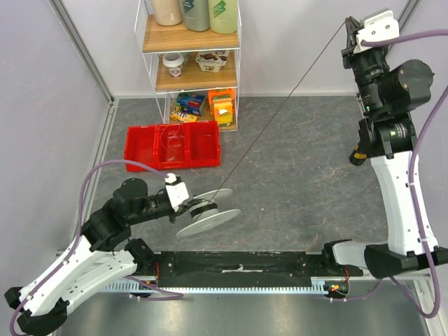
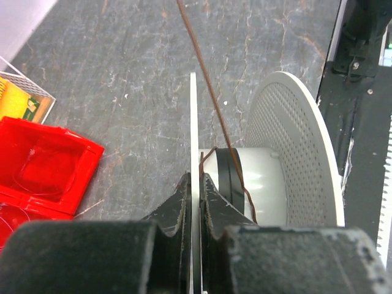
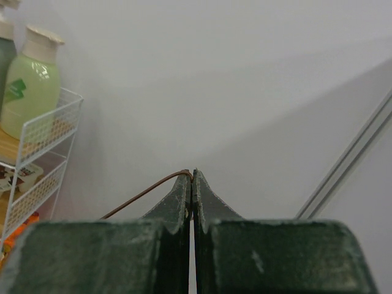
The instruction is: Wrap the cables
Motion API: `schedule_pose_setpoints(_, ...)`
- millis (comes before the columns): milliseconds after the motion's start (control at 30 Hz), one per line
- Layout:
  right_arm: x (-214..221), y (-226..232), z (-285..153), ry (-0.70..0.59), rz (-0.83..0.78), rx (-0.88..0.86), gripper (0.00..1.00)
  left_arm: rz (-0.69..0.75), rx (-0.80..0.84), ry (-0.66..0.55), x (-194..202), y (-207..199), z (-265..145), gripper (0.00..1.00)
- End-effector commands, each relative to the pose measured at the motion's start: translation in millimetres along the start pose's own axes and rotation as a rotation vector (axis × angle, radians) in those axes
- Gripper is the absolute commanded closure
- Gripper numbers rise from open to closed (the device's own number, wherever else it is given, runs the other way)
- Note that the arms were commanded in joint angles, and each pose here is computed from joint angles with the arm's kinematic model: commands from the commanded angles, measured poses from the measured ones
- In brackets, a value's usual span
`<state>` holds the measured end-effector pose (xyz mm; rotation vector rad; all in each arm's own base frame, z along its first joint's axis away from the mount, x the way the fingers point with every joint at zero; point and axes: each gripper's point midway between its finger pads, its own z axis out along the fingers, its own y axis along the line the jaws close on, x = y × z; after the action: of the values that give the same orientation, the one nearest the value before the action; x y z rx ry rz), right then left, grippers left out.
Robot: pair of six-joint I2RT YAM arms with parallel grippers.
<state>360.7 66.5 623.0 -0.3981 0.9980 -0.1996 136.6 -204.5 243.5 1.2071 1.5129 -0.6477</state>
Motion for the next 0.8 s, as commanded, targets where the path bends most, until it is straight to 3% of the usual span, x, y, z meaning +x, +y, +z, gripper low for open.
schedule_pose_setpoints(0,24,-25,9,-0.002,0.01,0.039,1.0,-0.053,0.008,-0.071,-28,-8,-23,0.98)
schedule_pose_setpoints(167,100,-46,12,0.119,-0.005,0.021,1.0,-0.131,-0.003,-0.1,-50,-5,-28,0.98)
schedule_pose_setpoints(367,199,-65,-4,0.291,0.015,-0.001,1.0,-0.22,0.01,-0.199,-108,4,-36,0.98)
schedule_pose_setpoints(767,294,-41,-62,0.481,0.025,-0.103,1.0,-0.46,-0.035,-0.489,-239,67,-53,0.98)
